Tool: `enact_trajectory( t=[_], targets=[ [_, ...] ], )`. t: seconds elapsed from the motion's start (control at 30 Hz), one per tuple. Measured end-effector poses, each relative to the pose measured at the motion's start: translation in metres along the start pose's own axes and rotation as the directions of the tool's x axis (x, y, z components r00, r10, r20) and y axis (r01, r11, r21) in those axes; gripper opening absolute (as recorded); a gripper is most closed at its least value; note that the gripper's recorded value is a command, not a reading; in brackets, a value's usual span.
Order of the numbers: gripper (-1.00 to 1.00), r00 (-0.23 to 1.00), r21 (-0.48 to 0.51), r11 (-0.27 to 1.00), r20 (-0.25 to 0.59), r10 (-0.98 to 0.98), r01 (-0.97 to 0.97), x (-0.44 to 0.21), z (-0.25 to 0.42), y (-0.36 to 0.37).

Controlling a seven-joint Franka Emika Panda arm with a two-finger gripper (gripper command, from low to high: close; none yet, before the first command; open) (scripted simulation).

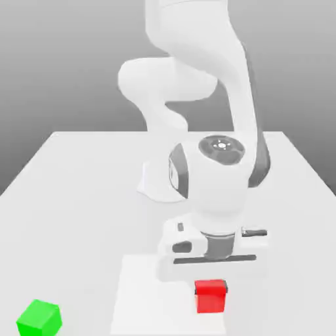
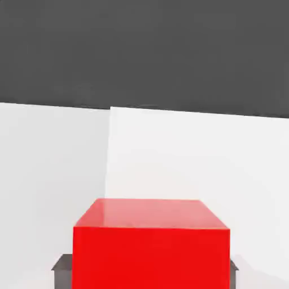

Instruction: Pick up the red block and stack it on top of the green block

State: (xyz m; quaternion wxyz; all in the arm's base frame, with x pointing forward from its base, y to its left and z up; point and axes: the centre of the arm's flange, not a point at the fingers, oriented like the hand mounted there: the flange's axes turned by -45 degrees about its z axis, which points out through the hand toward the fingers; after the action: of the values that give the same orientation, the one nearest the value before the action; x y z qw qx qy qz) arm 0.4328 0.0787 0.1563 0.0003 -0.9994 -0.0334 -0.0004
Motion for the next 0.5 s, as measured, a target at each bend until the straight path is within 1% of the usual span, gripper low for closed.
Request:
enact_trajectory(
  t=[0.13,0.17,0.23,0.33,0.5],
  targets=[
    [-1.0,1.0,0.0,1.0,0.0,0.0,0.0,0.0,-0.042,0.0],
    [-1.0,0.999,0.0,0.999,0.0,0.051,-0.051,0.006,-0.049,0.015],
    [-1.0,0.979,0.001,0.979,0.002,0.205,-0.205,0.024,-0.059,0.06],
    [-1.0,0.906,0.003,0.906,0.002,0.422,-0.422,0.039,-0.069,0.135],
    [-1.0,0.702,0.003,0.702,0.001,0.712,-0.712,0.038,-0.074,0.258]
  ],
)
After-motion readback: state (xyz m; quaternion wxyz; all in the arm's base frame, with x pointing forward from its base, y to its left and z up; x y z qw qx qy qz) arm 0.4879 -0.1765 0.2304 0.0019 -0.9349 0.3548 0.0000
